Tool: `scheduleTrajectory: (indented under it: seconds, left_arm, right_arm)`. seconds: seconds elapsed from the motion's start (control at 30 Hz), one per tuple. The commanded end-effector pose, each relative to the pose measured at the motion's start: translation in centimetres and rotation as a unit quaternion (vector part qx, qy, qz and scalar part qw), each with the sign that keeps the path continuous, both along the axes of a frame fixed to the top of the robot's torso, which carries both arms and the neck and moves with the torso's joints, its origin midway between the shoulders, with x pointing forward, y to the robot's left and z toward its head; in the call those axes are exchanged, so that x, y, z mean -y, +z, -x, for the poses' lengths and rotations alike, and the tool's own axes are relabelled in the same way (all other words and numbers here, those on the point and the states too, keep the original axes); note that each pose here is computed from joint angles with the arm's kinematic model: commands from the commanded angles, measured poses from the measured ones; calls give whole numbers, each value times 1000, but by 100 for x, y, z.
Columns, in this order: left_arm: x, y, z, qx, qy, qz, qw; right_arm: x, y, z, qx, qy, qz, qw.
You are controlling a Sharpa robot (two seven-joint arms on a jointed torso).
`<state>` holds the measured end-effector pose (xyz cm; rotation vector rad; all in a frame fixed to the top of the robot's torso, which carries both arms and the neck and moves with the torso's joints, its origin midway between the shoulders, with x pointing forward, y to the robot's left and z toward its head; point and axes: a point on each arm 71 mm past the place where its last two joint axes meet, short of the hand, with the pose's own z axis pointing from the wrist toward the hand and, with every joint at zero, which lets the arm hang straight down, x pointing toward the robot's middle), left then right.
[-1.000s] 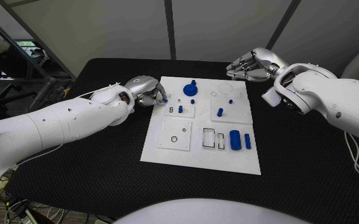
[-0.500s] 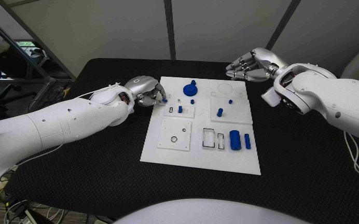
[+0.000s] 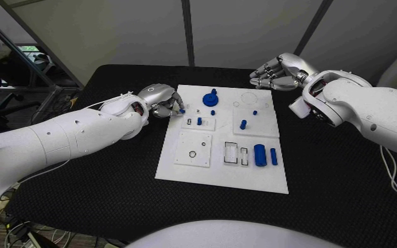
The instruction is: Assemble the parts on the task board
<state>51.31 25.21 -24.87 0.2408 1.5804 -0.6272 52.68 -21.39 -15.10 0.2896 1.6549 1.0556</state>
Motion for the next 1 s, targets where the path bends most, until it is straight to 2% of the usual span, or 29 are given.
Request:
scheduleTrajectory:
  seconds: [0.03, 1.0]
  left_arm:
    - [0, 16, -7, 4, 4, 3, 1000]
    - [-3, 25, -16, 1, 7, 9, 1000]
  right_arm:
    - [-7, 18, -1, 6, 1, -2, 1000]
    - [-6, 16, -3, 5, 1, -2, 1000]
